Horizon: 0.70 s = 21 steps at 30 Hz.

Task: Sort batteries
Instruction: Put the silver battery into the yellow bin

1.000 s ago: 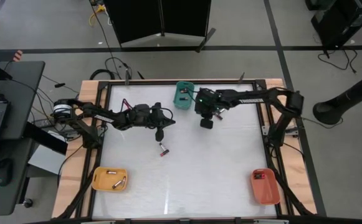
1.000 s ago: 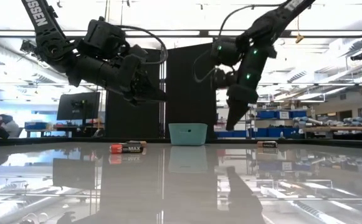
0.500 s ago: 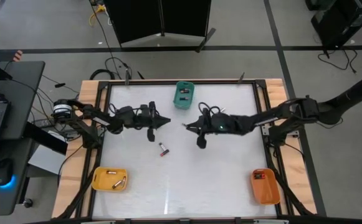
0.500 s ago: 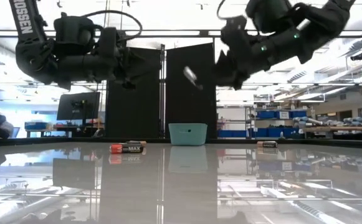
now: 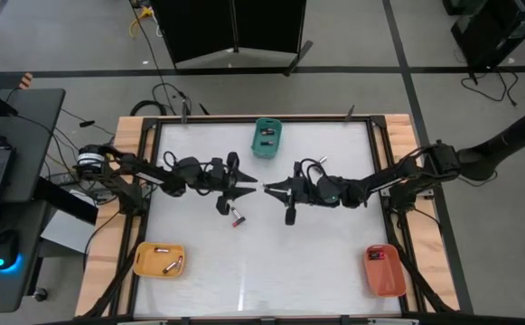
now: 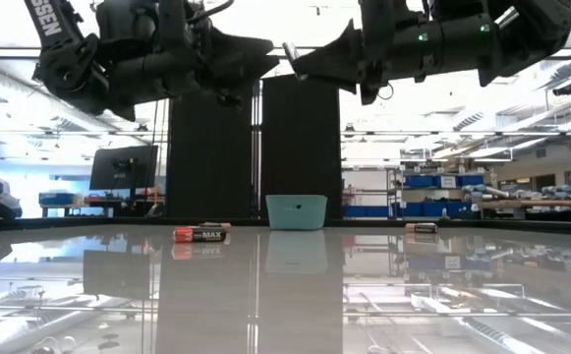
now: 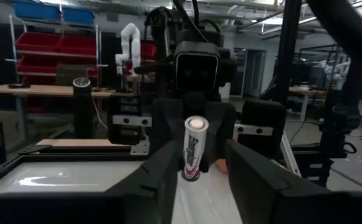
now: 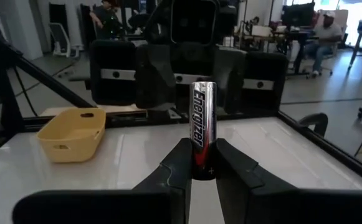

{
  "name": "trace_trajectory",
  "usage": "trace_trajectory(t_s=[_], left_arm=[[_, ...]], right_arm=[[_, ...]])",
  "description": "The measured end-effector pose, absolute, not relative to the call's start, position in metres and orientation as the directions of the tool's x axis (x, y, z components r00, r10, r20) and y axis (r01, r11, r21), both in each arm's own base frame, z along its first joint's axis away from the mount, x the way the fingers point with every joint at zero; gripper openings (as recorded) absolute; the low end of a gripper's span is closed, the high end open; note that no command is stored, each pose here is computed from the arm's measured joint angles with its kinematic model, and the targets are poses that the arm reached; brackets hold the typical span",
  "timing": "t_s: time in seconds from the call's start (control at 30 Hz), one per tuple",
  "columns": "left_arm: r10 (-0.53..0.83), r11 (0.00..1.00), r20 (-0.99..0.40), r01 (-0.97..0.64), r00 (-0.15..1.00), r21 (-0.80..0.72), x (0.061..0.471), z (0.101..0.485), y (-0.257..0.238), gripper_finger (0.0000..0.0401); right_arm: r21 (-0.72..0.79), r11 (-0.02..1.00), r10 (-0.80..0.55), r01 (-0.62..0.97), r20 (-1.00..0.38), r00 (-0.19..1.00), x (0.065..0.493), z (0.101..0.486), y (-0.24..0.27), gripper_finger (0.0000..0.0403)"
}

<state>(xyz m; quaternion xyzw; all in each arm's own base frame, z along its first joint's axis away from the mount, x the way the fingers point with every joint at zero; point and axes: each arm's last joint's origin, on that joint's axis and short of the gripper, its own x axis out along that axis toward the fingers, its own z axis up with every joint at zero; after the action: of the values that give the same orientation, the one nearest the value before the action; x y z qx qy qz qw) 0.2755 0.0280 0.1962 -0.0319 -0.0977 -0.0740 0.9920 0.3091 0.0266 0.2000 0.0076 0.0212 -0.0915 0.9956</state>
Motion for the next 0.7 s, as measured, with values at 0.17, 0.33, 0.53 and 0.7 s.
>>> trace_trajectory(t_s=[0.17,0.33,0.53,0.7], left_arm=[[-0.16,0.984,0.194,0.173,0.968,-0.05,0.286,0.201,0.023,0.0174],[-0.17,0.982,0.207,0.183,0.964,-0.046,0.299,0.205,0.022,0.0186],[-0.201,0.979,0.195,0.204,0.96,0.005,0.307,0.205,0.016,0.0182],[-0.191,0.981,0.201,0.194,0.961,0.004,0.308,0.206,0.014,0.0146]], right_arm=[[-0.011,0.985,-0.174,0.174,-0.03,0.984,0.309,0.201,0.029,0.0059],[-0.011,0.985,-0.172,0.172,-0.023,0.985,0.309,0.202,0.03,0.0061],[-0.027,0.985,-0.169,0.168,-0.023,0.985,0.309,0.202,0.03,0.006],[-0.03,0.985,-0.168,0.167,-0.022,0.986,0.309,0.202,0.031,0.006]])
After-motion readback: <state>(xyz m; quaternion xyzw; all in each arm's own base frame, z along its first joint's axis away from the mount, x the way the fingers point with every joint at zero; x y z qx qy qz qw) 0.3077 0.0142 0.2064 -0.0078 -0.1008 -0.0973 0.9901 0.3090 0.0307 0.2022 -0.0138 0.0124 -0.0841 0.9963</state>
